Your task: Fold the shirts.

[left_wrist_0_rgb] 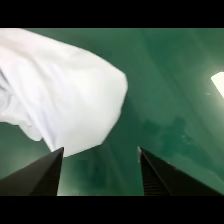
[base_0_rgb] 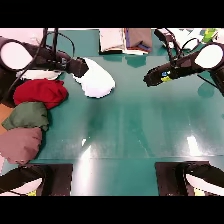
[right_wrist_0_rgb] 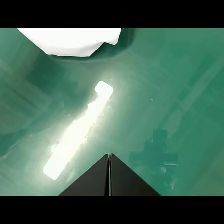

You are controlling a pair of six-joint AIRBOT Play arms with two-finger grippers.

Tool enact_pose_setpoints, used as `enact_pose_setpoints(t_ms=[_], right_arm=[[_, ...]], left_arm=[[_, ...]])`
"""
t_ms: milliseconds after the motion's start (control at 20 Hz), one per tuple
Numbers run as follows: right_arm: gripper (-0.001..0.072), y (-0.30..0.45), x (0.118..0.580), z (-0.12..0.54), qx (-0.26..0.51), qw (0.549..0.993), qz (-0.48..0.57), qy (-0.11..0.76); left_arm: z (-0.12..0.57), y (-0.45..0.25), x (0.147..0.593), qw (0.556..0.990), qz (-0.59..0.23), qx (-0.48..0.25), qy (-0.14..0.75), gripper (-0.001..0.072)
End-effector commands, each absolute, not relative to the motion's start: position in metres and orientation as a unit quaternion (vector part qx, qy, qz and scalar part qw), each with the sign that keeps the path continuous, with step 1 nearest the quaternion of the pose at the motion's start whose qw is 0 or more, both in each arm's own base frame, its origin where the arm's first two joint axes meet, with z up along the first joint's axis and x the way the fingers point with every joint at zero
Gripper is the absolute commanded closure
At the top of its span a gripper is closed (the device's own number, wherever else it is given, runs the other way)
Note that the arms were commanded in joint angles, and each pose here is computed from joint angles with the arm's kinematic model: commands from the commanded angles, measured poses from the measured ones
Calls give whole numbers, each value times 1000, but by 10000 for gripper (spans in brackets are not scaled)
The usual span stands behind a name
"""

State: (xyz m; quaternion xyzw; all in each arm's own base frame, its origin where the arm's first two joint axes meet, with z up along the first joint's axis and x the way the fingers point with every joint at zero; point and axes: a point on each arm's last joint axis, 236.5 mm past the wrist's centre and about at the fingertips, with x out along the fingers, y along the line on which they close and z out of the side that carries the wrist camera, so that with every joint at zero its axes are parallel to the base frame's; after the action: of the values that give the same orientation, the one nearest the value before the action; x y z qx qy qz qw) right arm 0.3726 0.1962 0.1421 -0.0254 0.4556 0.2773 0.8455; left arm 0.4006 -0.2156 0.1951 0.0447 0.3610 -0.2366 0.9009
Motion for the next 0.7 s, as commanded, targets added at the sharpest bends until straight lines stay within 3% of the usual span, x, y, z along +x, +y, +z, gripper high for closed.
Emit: enact_pose_setpoints(t_ms=[0,150,350,650], right_arm=[[698,198,372,143,-22,845,280,456],[698,198,372,143,-23,845,280,455],[697,198,372,143,-23,845,280,456],[698,198,371,143,-22,844,280,456]], left_arm=[[147,-206,425,892,-194,68,403,147],[71,-201,448,862,-166,61,476,146],[-13,-196,463,817,-148,-29,557,146],[-51,-211,474,810,-160,-50,562,154]])
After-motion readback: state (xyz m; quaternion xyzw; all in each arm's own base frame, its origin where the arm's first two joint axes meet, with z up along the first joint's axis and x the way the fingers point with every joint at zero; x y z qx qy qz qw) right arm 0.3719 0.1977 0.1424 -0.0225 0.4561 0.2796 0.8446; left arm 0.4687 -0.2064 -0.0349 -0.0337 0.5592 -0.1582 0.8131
